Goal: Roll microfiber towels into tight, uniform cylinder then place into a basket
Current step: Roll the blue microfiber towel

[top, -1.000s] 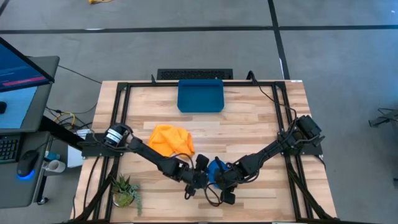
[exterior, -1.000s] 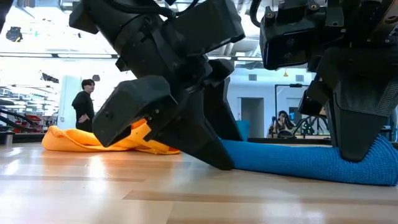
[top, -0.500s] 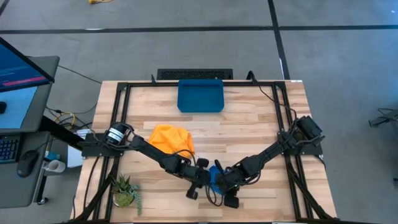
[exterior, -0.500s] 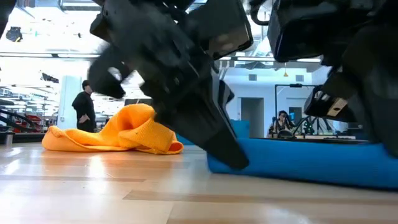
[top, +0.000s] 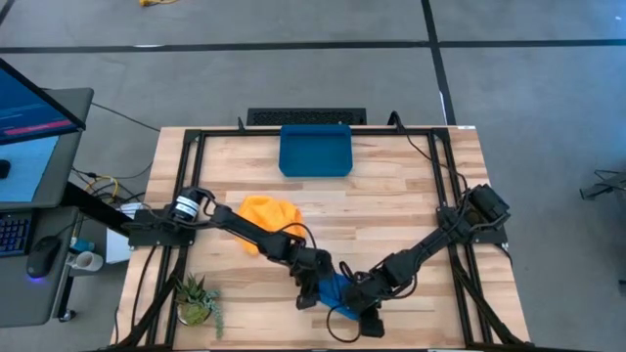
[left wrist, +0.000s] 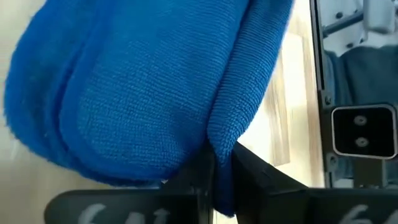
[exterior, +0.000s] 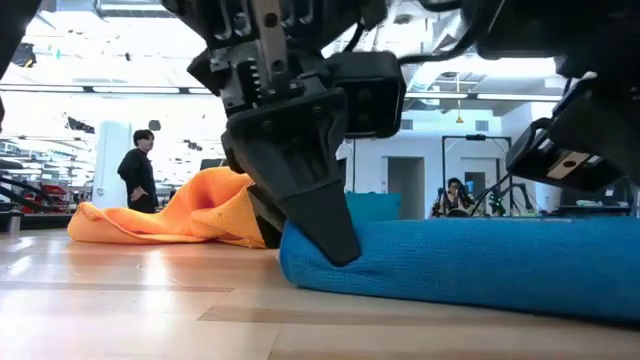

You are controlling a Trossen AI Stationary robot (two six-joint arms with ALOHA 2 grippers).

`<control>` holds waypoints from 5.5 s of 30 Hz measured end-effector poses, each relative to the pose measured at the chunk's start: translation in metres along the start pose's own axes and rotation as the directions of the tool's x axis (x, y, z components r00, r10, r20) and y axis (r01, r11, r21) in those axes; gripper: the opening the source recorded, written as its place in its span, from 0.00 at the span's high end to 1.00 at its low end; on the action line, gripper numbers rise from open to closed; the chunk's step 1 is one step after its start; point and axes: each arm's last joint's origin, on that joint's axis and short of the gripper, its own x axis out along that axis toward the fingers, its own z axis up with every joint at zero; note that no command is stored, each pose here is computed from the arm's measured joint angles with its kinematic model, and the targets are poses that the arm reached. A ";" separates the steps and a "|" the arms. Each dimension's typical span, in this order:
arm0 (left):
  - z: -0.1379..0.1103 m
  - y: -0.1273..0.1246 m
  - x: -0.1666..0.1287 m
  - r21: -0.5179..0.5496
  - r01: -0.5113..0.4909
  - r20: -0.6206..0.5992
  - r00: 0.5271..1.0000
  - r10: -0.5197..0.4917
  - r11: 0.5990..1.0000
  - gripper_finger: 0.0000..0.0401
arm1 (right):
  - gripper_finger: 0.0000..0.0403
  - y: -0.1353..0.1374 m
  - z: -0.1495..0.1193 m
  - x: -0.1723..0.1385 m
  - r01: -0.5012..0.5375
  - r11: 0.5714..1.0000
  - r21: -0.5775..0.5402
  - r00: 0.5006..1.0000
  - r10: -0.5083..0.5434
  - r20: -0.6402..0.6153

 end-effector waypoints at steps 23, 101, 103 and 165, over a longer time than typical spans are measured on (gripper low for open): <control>0.008 0.008 -0.006 -0.154 0.052 0.009 0.999 -0.052 0.987 0.95 | 0.66 0.051 -0.021 -0.007 0.269 0.917 -0.296 0.924 -0.159 0.347; -0.003 -0.022 -0.039 0.078 -0.151 -0.015 0.988 0.153 0.985 0.65 | 0.66 -0.050 0.003 -0.005 0.370 0.849 0.377 0.876 -0.454 0.164; -0.008 -0.035 -0.043 0.112 -0.211 0.012 0.978 0.211 0.971 0.65 | 0.66 -0.050 0.003 -0.005 0.372 0.848 0.378 0.873 -0.458 0.168; -0.032 -0.017 -0.011 0.009 -0.519 0.057 0.854 0.518 0.855 0.65 | 0.61 -0.030 -0.011 -0.068 0.547 0.836 -0.031 0.822 -0.530 0.206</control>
